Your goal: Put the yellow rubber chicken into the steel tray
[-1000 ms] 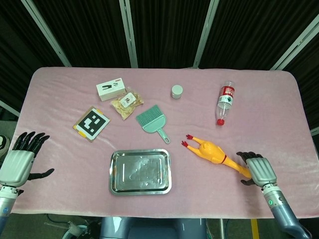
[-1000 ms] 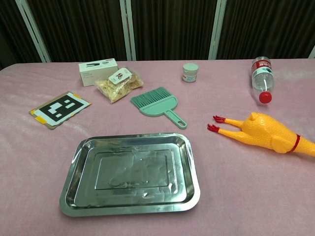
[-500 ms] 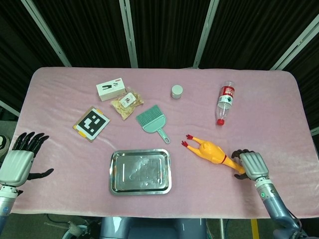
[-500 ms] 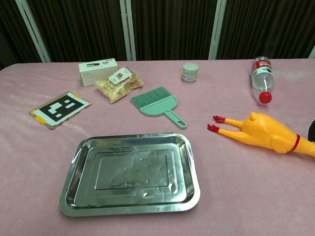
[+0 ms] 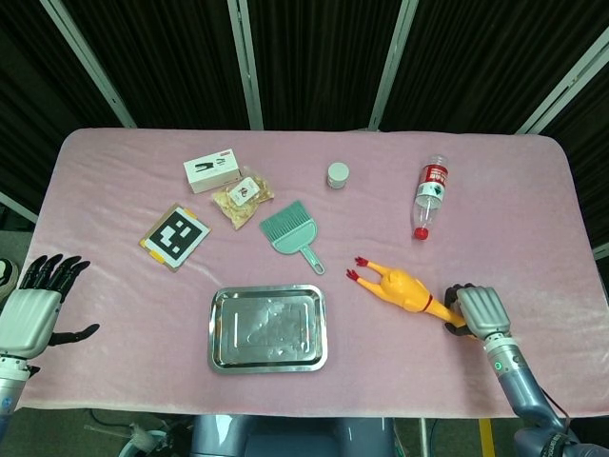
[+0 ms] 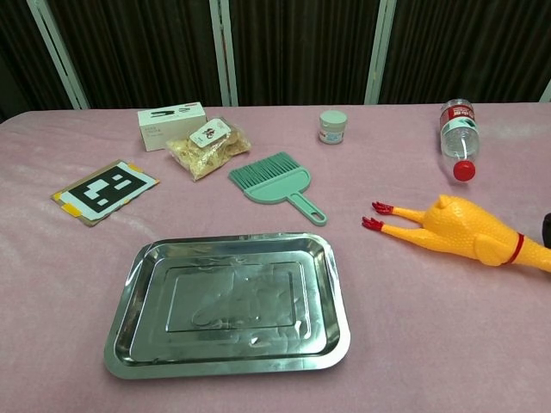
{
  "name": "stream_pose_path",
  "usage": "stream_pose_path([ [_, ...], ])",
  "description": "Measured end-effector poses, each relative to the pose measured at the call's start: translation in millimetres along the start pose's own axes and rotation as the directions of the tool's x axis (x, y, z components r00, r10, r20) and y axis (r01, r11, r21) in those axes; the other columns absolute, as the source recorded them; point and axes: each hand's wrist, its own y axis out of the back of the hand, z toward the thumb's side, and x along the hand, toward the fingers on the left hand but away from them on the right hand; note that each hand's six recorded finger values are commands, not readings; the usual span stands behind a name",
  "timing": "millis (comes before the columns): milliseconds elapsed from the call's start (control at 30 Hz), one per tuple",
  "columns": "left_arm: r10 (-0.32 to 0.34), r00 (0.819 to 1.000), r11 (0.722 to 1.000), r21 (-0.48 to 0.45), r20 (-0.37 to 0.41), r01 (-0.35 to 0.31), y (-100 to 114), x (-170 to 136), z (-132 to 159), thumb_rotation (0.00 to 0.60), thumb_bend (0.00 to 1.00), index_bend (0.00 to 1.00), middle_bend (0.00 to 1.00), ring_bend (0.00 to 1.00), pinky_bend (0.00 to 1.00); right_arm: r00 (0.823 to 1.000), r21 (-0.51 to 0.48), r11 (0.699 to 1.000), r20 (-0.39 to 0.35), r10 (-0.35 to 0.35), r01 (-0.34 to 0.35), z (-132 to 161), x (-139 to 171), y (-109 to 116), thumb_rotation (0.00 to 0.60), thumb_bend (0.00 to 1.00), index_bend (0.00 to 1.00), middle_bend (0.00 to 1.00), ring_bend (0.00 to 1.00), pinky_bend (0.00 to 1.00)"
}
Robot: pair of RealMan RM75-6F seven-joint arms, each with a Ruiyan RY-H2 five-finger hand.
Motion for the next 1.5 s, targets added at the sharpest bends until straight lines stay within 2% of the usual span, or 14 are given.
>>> stream_pose_path([
  [333, -0.002, 1.000, 1.000, -0.002, 0.002, 0.002, 0, -1, 0, 0.600, 0.01, 0.12, 0.09, 0.04, 0.04, 1.000, 0.009, 1.000, -0.001, -0.012, 0.012, -3, -5, 0, 0.600, 0.56, 0.66, 0.54, 0.53, 0.67],
  [433, -0.003, 1.000, 1.000, -0.003, 0.003, 0.003, 0, -1, 0, 0.600, 0.01, 0.13, 0.09, 0.04, 0.04, 1.000, 0.015, 1.000, -0.004, -0.014, 0.014, -4, -7, -1, 0.600, 0.67, 0.69, 0.57, 0.56, 0.71],
  [633, -0.002, 1.000, 1.000, -0.006, 0.008, 0.002, 1, -1, 1, 0.600, 0.01, 0.13, 0.09, 0.04, 0.04, 1.000, 0.039, 0.999, -0.027, -0.014, 0.015, -3, -10, 0, 0.600, 0.96, 0.78, 0.63, 0.63, 0.79],
  [700, -0.001, 1.000, 1.000, -0.007, 0.010, 0.001, 2, -1, 1, 0.600, 0.01, 0.13, 0.09, 0.04, 0.04, 0.999, 0.052, 0.998, -0.038, -0.016, 0.018, -3, -11, 2, 0.600, 1.00, 0.80, 0.65, 0.64, 0.81],
  [900, -0.004, 1.000, 1.000, -0.014, 0.024, 0.004, 3, -2, 5, 0.600, 0.01, 0.13, 0.09, 0.04, 0.04, 0.997, 0.027, 1.000, -0.070, -0.014, 0.016, -1, -13, 11, 0.600, 1.00, 0.86, 0.68, 0.68, 0.85],
  [1133, -0.003, 0.999, 1.000, -0.017, 0.035, 0.003, 4, -2, 8, 0.600, 0.01, 0.13, 0.09, 0.04, 0.04, 0.992, -0.084, 0.996, -0.125, 0.002, -0.013, 1, -8, 28, 0.600, 1.00, 0.88, 0.70, 0.70, 0.87],
  [1333, -0.002, 0.998, 1.000, -0.016, 0.059, 0.002, 6, -1, 15, 0.600, 0.01, 0.13, 0.09, 0.04, 0.04, 0.985, -0.222, 0.973, -0.171, 0.019, -0.057, 0, -1, 42, 0.600, 1.00, 0.90, 0.71, 0.71, 0.88],
  [1500, 0.001, 0.995, 1.000, -0.010, 0.096, 0.000, 9, 2, 26, 0.600, 0.01, 0.13, 0.09, 0.04, 0.04, 0.977, -0.331, 0.938, -0.212, 0.031, -0.102, -2, 5, 51, 0.600, 1.00, 0.90, 0.71, 0.71, 0.88],
])
